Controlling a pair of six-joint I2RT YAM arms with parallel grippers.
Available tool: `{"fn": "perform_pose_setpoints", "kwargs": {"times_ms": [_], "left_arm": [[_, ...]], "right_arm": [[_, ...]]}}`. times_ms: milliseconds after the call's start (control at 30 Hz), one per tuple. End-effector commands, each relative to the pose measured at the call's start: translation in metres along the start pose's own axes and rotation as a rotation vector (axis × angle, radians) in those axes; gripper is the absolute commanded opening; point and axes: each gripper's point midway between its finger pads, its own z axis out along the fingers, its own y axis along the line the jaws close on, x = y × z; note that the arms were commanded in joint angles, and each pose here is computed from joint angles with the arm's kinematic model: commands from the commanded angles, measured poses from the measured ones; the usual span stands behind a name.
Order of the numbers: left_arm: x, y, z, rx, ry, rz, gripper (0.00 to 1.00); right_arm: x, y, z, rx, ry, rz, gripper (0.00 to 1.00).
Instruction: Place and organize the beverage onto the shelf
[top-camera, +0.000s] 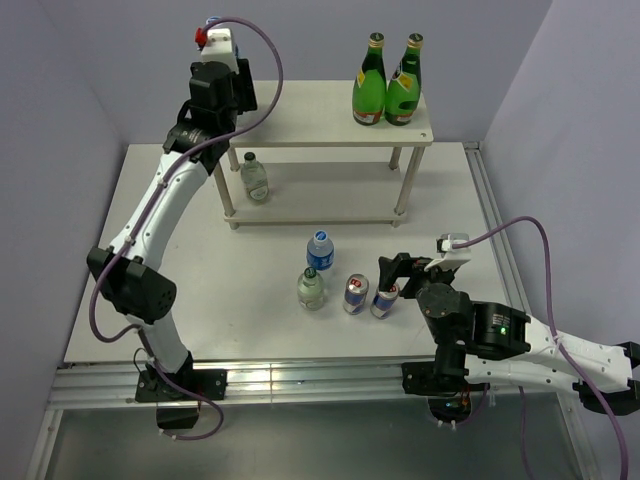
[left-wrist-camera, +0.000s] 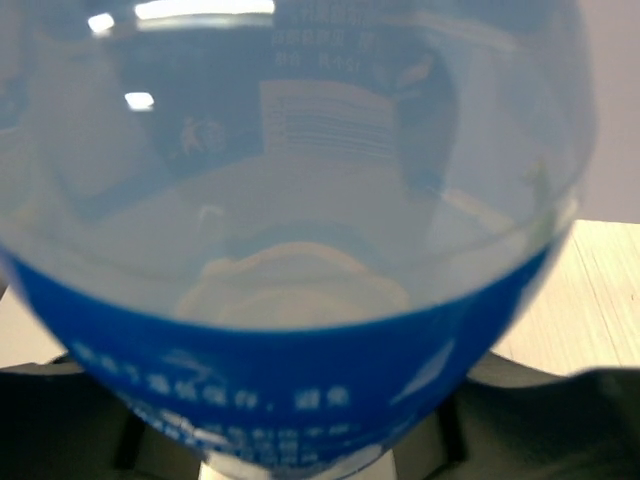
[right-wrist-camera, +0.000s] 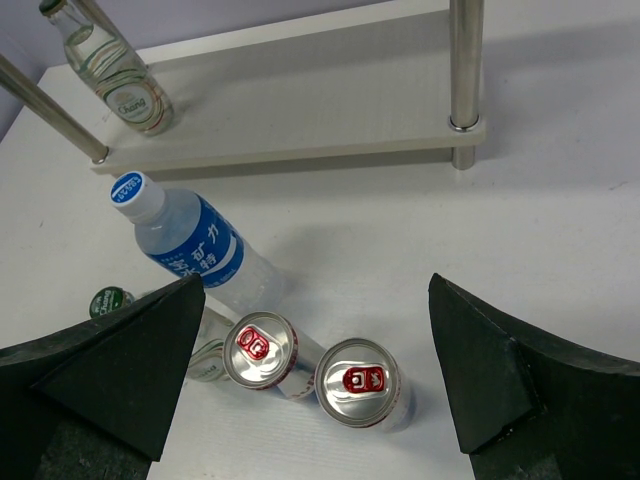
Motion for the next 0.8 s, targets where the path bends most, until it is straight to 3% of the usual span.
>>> {"fn": "perform_pose_setpoints", "kwargs": {"times_ms": [0, 67, 100, 167, 467, 600, 767], "left_arm": [[-0.04, 0.007, -0.025, 0.013, -0.103, -0.073, 0.63], [-0.034, 0.007, -0.026, 0.013, -0.092, -0.07, 0.77], [-0.036, 0.009, -0.028, 0.009, -0.097, -0.07, 0.9], [-0.034, 0.01, -0.029, 0.005, -0.093, -0.067, 0.99], [-0.047, 0.016, -0.065, -0.02, -0.127, -0.079, 0.99], [-0.056, 0.013, -0.119, 0.0, -0.149, -0.109, 0.99], [-0.023, 0.002, -0.182, 0.09, -0.107, -0.145, 0.99]], "right_arm": [[-0.006, 0.001, -0.001, -0.002, -0.025, 0.04, 1.0], [-0.006, 0.001, -0.001, -0.002, -0.025, 0.043, 1.0], [-0.006, 0.001, -0.001, -0.003, -0.024, 0.041, 1.0], [-0.005, 0.001, -0.002, -0.002, -0.023, 0.041, 1.0], [-0.004, 0.0, -0.002, 0.003, -0.022, 0.042, 1.0], [-0.005, -0.001, -0.002, 0.006, -0.023, 0.042, 1.0], [-0.006, 0.0, -0.002, 0.006, -0.027, 0.04, 1.0]]}}
